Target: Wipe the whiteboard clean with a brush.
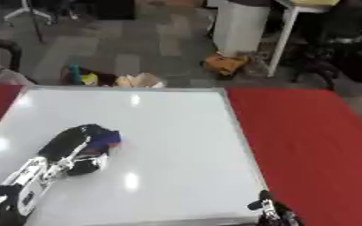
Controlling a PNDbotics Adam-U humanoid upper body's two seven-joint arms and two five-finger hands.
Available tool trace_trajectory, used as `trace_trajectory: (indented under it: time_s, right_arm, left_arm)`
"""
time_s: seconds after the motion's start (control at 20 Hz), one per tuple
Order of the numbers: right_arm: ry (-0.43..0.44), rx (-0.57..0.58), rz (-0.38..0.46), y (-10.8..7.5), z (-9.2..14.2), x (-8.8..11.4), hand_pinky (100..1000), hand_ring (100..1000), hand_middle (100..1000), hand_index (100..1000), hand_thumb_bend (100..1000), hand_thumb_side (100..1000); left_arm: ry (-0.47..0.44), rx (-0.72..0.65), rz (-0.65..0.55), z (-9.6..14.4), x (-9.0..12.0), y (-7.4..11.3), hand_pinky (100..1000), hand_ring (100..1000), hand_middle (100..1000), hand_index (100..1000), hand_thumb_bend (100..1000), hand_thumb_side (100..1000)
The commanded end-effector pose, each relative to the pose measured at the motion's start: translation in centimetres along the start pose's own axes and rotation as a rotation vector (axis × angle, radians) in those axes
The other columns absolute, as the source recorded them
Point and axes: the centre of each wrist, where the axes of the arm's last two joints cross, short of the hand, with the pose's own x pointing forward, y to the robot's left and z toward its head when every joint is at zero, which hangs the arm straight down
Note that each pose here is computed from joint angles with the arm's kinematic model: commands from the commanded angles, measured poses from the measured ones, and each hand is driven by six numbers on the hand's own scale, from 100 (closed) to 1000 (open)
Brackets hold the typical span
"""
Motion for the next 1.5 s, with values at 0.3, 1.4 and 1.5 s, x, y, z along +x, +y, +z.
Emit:
trace_trajectory:
  time_s: [0.3, 1.4, 1.5]
  right_arm:
    - [-0.017, -0.014, 0.012, -0.5, -0.1, 0.4, 345, 248, 100, 541, 100, 824]
    - [-0.016, -0.017, 0.015, -0.6, -0.1, 0.4, 346, 248, 100, 542, 100, 823]
    - [-0.017, -0.017, 0.015, -0.6, -0.1, 0.4, 346, 248, 100, 542, 100, 823]
  left_arm:
    - [0.212, -0.171, -0.162, 3.9, -5.3, -4.1, 787, 800, 774, 872, 100, 399]
    - [0.365, -0.126, -0.183, 4.7, -8.1, -3.4, 784, 798, 768, 871, 100, 355]
    - [0.337, -0.114, -0.165, 4.5, -7.6, -3.1, 775, 801, 764, 878, 100, 388]
